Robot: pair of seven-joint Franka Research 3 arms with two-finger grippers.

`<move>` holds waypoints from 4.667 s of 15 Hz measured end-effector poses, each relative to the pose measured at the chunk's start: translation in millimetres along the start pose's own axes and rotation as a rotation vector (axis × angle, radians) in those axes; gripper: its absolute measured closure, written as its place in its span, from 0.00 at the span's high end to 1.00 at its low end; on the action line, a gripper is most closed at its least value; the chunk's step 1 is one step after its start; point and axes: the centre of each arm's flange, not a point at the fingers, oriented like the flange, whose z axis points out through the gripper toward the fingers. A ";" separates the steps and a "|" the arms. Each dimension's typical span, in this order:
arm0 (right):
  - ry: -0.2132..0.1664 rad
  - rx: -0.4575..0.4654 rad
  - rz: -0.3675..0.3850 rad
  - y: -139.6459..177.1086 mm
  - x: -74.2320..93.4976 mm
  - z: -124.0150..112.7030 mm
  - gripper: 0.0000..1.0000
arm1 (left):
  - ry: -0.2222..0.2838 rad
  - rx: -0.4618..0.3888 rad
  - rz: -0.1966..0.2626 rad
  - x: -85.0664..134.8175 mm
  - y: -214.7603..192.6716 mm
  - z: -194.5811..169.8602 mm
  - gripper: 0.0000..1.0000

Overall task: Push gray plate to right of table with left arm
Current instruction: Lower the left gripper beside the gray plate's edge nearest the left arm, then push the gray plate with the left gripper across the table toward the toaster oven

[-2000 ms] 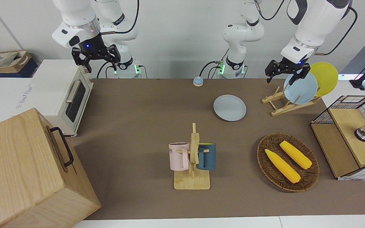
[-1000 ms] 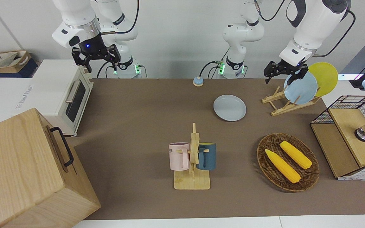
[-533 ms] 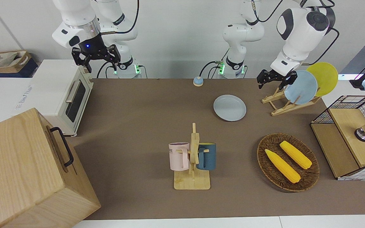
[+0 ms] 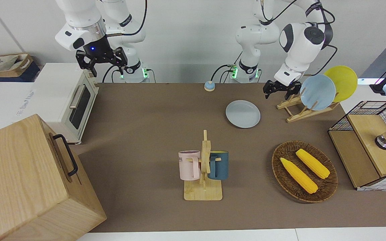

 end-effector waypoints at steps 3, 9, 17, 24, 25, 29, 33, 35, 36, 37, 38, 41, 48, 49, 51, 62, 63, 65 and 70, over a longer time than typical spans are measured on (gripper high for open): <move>0.000 0.000 0.000 0.0 0.0 0.0 0.99 | 0.015 -0.019 -0.012 -8.5 2.6 30.9 1.00; 0.000 0.000 0.000 0.0 0.0 0.0 0.99 | 0.053 -0.013 -0.001 -27.7 10.8 81.8 1.00; 0.000 0.000 0.000 0.0 0.0 0.0 0.99 | 0.056 -0.012 0.005 -28.0 16.4 113.6 0.99; 0.000 0.000 0.000 0.0 0.0 0.0 0.99 | 0.049 -0.023 -0.011 -25.9 16.0 123.9 0.57; 0.000 0.000 0.000 0.0 0.0 0.0 0.99 | 0.049 -0.024 -0.013 -25.9 15.9 123.9 0.46; 0.000 0.000 0.000 0.0 0.0 0.0 0.99 | 0.055 -0.028 -0.021 -24.8 16.0 122.6 0.07; 0.000 0.000 0.000 0.0 0.0 0.0 0.99 | 0.058 -0.030 -0.024 -24.7 16.4 121.4 0.04; 0.000 0.000 0.000 0.0 0.0 0.0 0.99 | 0.058 -0.036 -0.041 -24.6 15.9 121.5 0.04; 0.000 0.000 0.000 0.0 0.0 0.0 0.99 | 0.060 -0.039 -0.048 -24.3 16.6 121.6 0.04; 0.000 0.000 0.000 0.0 0.0 0.0 0.99 | 0.063 -0.042 -0.058 -23.7 19.5 122.0 0.04; 0.000 0.000 0.000 0.0 0.0 0.0 0.99 | 0.067 -0.046 -0.070 -22.7 25.7 122.0 0.04; 0.000 0.000 0.000 0.0 0.0 0.0 0.99 | 0.074 -0.054 -0.098 -17.5 57.0 122.2 0.04; 0.000 0.000 0.000 0.0 0.0 0.0 0.99 | 0.074 -0.073 -0.169 -3.3 164.3 124.1 0.04; 0.000 0.000 0.000 0.0 0.0 0.0 0.99 | 0.074 -0.078 -0.184 -2.7 189.4 124.6 0.04; 0.000 0.000 0.000 0.0 0.0 0.0 0.99 | 0.073 -0.086 -0.205 -2.4 224.2 125.7 0.04; 0.000 0.000 0.000 0.0 0.0 0.0 0.99 | 0.060 -0.176 -0.305 2.7 391.7 130.9 0.04; 0.000 0.000 0.000 0.0 0.0 0.0 0.99 | 0.064 -0.179 -0.313 4.2 400.6 130.8 0.04; 0.000 0.000 0.000 0.0 0.0 0.0 0.99 | 0.070 -0.187 -0.329 6.7 418.5 130.7 0.04; 0.000 0.000 0.000 0.0 0.0 0.0 0.99 | 0.073 -0.216 -0.357 11.3 460.7 132.5 0.04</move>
